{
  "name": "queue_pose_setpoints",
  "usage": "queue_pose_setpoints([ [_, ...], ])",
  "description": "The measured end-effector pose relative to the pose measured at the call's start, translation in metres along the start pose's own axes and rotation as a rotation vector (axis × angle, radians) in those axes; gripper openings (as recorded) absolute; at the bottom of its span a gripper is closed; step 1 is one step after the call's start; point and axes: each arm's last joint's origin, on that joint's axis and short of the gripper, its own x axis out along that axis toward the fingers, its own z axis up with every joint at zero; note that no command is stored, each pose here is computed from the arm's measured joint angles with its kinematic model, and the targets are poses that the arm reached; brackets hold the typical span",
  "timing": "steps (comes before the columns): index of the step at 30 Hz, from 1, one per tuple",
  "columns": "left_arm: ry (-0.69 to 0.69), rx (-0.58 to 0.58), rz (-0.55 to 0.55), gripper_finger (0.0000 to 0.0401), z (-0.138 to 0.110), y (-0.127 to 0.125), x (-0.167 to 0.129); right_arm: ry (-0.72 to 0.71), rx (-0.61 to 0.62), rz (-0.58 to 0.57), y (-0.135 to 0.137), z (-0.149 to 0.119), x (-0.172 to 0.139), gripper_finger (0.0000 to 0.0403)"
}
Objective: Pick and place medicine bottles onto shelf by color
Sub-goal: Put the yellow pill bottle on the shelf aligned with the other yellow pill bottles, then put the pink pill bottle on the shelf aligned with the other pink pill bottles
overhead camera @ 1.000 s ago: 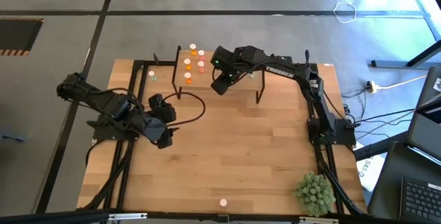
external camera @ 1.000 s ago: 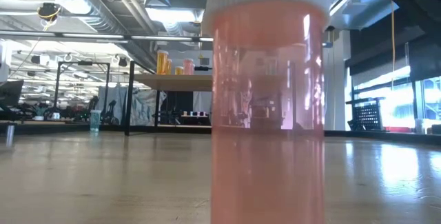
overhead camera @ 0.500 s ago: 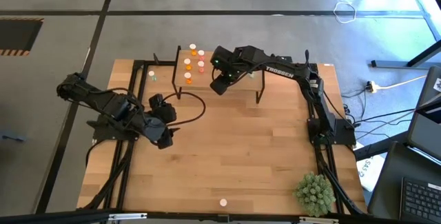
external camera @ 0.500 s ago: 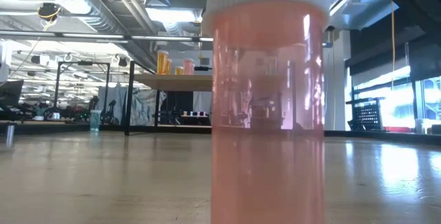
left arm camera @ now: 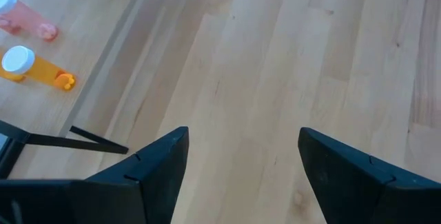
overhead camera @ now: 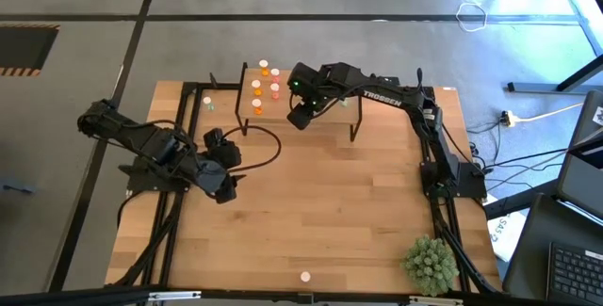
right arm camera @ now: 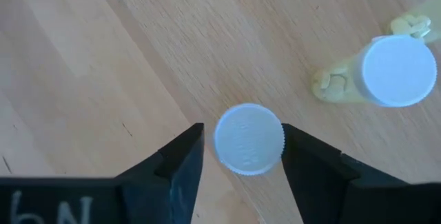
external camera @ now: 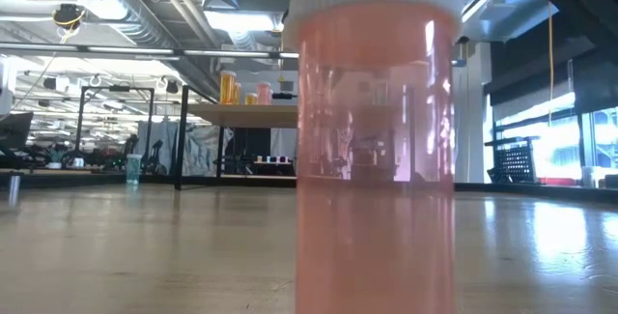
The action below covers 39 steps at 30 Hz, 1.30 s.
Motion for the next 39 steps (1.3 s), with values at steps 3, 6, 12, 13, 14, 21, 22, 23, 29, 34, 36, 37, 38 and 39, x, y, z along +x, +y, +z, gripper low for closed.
queue_pose_setpoints([
  [3,0.000,0.000,0.000,0.0269,0.000,0.000,0.000,0.005,0.032,-0.003,-0.002,0.000,-0.003,0.0194],
  [6,0.000,0.000,0.000,0.0269,0.000,0.000,0.000,-0.012,0.051,0.001,-0.002,0.003,-0.010,0.0193],
  [12,0.001,0.000,0.001,0.0269,0.000,0.000,0.000,-0.027,0.035,0.006,-0.002,0.005,-0.028,0.0193],
  [13,0.003,0.002,0.003,0.0269,0.000,0.000,0.000,-0.032,0.034,0.000,-0.002,0.006,-0.031,0.0193],
  [14,0.007,-0.001,0.006,0.0269,-0.001,0.001,0.000,-0.036,0.034,-0.011,-0.003,0.006,-0.035,0.0194],
  [21,0.055,-0.084,0.076,0.0269,-0.009,0.010,-0.005,-0.122,0.003,-0.102,0.003,-0.001,-0.072,0.0194],
  [22,0.063,-0.090,0.082,0.0269,-0.010,0.012,-0.006,-0.125,-0.023,-0.096,0.006,-0.005,-0.079,0.0194],
  [23,0.069,-0.098,0.088,0.0269,-0.011,0.013,-0.007,-0.133,-0.047,-0.089,0.009,-0.008,-0.087,0.0194],
  [29,0.074,-0.118,0.088,0.0269,-0.014,0.019,-0.013,-0.171,-0.324,-0.029,0.041,-0.041,-0.137,0.0194],
  [34,0.069,-0.120,0.090,0.0269,-0.016,0.025,-0.019,-0.173,-0.579,0.041,0.078,-0.071,-0.157,0.0194],
  [36,0.072,-0.119,0.090,0.0269,-0.017,0.026,-0.020,-0.171,-0.668,0.100,0.093,-0.082,-0.163,0.0194],
  [37,0.072,-0.119,0.091,0.0269,-0.017,0.027,-0.021,-0.170,-0.699,0.134,0.100,-0.088,-0.166,0.0194],
  [38,0.076,-0.117,0.091,0.0269,-0.018,0.028,-0.021,-0.169,-0.732,0.169,0.107,-0.093,-0.168,0.0194],
  [39,0.080,-0.114,0.093,0.0269,-0.019,0.029,-0.022,-0.165,-0.757,0.204,0.114,-0.099,-0.170,0.0194],
])
